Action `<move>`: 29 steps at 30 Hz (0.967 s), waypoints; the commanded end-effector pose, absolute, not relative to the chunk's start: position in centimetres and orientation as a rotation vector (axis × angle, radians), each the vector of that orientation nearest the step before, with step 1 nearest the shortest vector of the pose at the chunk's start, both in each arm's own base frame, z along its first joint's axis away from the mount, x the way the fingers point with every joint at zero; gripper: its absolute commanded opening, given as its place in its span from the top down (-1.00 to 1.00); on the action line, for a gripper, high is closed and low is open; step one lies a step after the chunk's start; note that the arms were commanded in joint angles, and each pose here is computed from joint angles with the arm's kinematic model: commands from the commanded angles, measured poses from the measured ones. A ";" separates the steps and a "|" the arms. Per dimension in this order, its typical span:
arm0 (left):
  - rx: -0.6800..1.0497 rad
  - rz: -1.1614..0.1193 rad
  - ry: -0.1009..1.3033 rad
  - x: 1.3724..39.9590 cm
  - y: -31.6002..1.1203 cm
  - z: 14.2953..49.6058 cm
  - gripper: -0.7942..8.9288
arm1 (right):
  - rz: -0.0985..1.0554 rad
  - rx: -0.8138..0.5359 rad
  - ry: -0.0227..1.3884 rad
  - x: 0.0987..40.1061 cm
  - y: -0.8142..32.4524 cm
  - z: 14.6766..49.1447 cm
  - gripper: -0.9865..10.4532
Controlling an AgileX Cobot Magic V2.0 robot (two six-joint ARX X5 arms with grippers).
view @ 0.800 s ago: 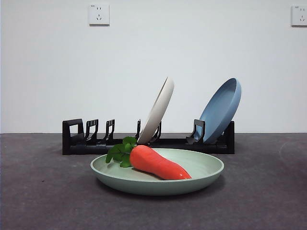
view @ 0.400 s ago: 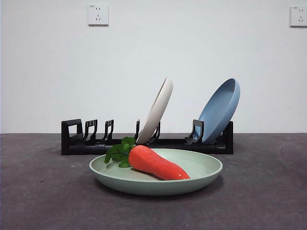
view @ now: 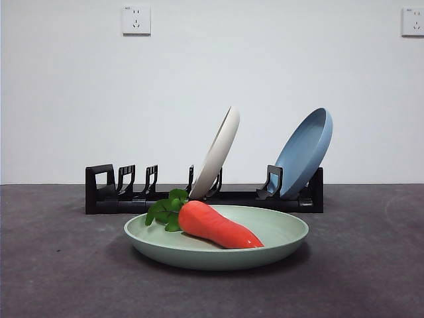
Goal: Take the green plate from the plate rack,put the plate on the table,take the carrot from the table,put the carrot in the plate
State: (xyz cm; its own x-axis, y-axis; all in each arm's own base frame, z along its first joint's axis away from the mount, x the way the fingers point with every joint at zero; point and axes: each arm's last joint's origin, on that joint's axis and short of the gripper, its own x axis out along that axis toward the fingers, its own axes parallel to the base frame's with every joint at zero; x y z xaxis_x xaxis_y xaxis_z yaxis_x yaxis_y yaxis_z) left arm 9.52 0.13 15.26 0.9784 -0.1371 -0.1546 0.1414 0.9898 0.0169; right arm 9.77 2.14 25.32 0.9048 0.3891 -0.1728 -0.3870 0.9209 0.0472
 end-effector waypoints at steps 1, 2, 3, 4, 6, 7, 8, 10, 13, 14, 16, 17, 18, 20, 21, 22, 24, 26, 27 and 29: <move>0.021 -0.135 0.162 9.6 0.2 14.9 0.84 | 0.368 0.017 0.147 9.9 1.9 22.3 0.83; 0.021 -0.135 0.162 9.6 0.2 14.9 0.84 | 0.355 0.016 0.134 9.9 1.8 21.4 0.83; 0.021 -0.135 0.162 9.6 0.2 14.9 0.84 | 0.336 0.016 0.123 9.9 1.7 20.7 0.83; 0.021 -0.135 0.162 9.6 0.2 14.9 0.84 | 0.317 0.017 0.119 9.8 1.6 20.1 0.83; 0.021 -0.135 0.162 9.6 0.2 14.9 0.84 | 0.276 0.015 0.121 9.7 1.5 18.9 0.83; 0.021 -0.135 0.162 9.6 0.2 14.9 0.84 | 0.266 0.015 0.124 9.7 1.4 18.4 0.83; 0.020 -0.135 0.162 9.6 0.2 14.9 0.84 | 0.257 0.014 0.127 9.7 1.4 18.0 0.83; 0.021 -0.136 0.162 9.6 0.2 14.9 0.84 | 0.243 0.013 0.131 9.7 1.4 17.2 0.83; 0.020 -0.135 0.162 9.6 0.2 14.9 0.84 | 0.242 0.039 0.146 9.7 1.4 16.0 0.83; 0.021 -0.136 0.162 9.6 0.2 14.9 0.84 | 0.240 0.057 0.154 9.7 1.4 15.6 0.83; 0.021 -0.136 0.162 9.6 0.2 14.9 0.84 | 0.238 0.085 0.172 9.7 1.4 15.0 0.83; 0.021 -0.135 0.162 9.6 0.2 14.9 0.84 | 0.237 0.084 0.185 9.6 1.4 14.8 0.83; 0.021 -0.135 0.162 9.6 0.2 14.9 0.84 | 0.237 0.083 0.191 9.6 1.4 14.8 0.83; 0.021 -0.136 0.162 9.6 0.2 14.9 0.84 | 0.237 0.083 0.189 9.5 1.4 14.8 0.83; 0.021 -0.136 0.161 9.6 0.2 14.9 0.84 | 0.238 0.083 0.184 9.5 1.4 14.8 0.83; 0.021 -0.135 0.162 9.6 0.2 14.9 0.84 | 0.237 0.084 0.179 9.5 1.4 14.9 0.83; 0.021 -0.135 0.162 9.6 0.2 14.9 0.84 | 0.241 0.106 0.181 9.5 1.4 14.9 0.83; 0.020 -0.136 0.162 9.6 0.2 14.9 0.84 | 0.241 0.107 0.177 9.5 1.4 14.9 0.83; 0.021 -0.135 0.162 9.6 0.2 14.9 0.84 | 0.240 0.107 0.177 9.5 1.4 14.9 0.83; 0.020 -0.135 0.162 9.6 0.2 14.9 0.84 | 0.240 0.107 0.177 9.5 1.4 14.9 0.83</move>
State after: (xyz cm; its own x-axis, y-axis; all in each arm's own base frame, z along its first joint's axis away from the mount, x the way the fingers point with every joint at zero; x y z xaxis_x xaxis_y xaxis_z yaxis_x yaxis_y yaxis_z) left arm 9.52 0.13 15.26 0.9784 -0.1371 -0.1546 0.1414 0.9898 0.0169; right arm 9.47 1.37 15.33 0.9583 0.2443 -0.1479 -0.2293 0.9669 0.1117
